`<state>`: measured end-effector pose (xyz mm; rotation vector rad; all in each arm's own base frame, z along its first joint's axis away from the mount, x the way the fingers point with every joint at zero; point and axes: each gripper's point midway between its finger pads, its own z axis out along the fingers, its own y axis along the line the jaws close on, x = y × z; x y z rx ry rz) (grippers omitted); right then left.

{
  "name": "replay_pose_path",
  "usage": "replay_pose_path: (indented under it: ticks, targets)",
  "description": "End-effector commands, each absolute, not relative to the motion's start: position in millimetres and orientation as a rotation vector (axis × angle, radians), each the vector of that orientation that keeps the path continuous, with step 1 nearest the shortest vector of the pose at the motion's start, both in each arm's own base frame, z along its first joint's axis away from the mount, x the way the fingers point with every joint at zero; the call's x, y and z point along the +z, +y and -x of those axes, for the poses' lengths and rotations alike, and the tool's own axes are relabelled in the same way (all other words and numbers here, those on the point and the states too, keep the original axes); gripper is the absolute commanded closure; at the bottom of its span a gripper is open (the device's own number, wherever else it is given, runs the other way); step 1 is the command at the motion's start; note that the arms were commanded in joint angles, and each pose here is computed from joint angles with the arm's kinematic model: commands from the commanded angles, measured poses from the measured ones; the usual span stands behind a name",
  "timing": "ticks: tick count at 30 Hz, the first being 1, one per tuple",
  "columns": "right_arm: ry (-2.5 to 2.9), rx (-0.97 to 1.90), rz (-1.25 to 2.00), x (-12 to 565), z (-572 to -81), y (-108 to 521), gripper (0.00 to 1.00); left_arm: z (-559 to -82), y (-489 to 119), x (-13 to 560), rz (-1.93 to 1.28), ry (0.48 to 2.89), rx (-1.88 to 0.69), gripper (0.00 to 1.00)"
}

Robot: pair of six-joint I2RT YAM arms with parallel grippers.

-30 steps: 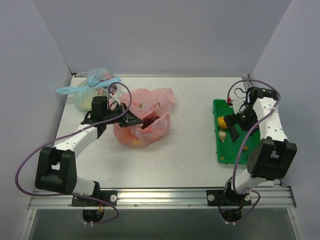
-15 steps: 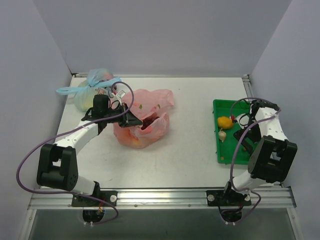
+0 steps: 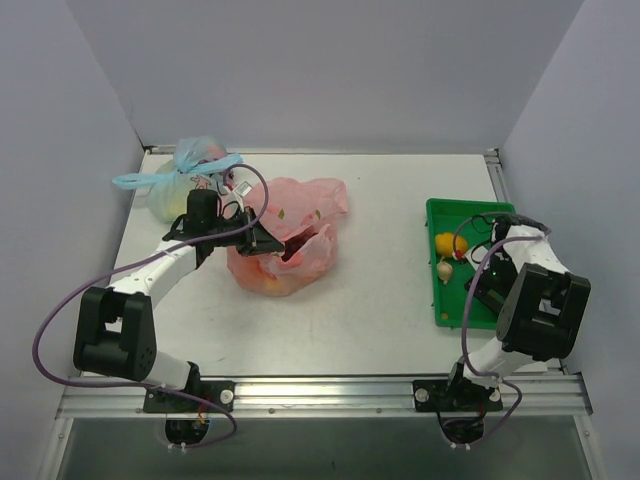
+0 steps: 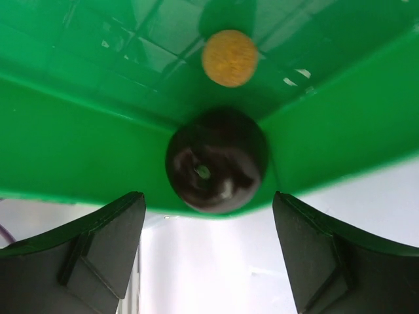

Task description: Place the fake fruits into the plastic bag and tie a complex knot

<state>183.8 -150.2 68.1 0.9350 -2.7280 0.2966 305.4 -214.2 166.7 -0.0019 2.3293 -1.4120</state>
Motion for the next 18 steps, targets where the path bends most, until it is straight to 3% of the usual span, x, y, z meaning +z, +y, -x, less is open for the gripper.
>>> replay_pose_path:
  ticks: [1,10,12,13,16,18]
  targets:
    - [-2.618,0.300,-1.012,61,-170,-160,0.23,-311,-215,180,-0.050,2.279,-1.398,1.00]
    - [-2.585,0.320,-1.021,42,-174,-168,0.24,-312,-212,182,-0.046,2.276,-1.385,1.00]
    - [-2.593,0.325,-1.014,42,-178,-168,0.30,-312,-212,181,-0.047,2.279,-1.386,1.00]
    - [-2.600,0.328,-1.011,43,-180,-168,0.41,-312,-212,181,-0.047,2.277,-1.385,1.00]
    - [-2.655,0.324,-1.007,57,-191,-160,0.58,-312,-212,183,-0.051,2.273,-1.390,1.00]
    - [-2.761,0.346,-0.970,78,-215,-149,0.62,-312,-213,185,-0.054,2.264,-1.395,1.00]
